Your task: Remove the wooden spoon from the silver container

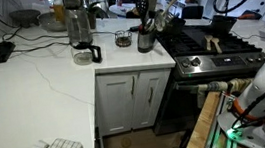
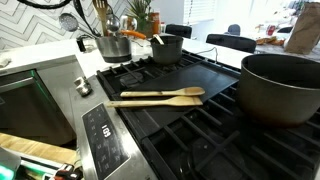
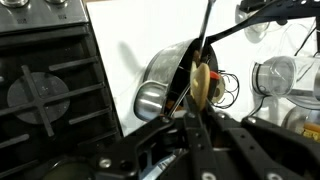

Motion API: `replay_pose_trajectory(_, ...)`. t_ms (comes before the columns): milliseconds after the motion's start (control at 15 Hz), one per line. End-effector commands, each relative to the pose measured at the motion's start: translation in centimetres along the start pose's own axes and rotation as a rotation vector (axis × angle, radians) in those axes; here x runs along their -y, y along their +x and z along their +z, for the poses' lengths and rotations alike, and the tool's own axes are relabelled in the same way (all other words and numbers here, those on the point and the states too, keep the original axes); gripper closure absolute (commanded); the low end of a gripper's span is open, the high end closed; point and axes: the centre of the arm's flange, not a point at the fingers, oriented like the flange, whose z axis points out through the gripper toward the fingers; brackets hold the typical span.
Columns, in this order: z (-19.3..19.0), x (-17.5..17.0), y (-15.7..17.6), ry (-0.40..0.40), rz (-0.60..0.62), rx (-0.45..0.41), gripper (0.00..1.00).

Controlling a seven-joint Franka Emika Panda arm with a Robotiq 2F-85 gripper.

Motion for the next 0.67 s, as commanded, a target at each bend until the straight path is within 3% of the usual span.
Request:
replay_pose_trajectory(0, -1.5, 0.3, -1.3, -0.002, 0.013, -0.005, 0.98)
replay_pose_trajectory(600, -2.8, 0.4, -2.8, -0.003, 0.028, 0.004, 0.98)
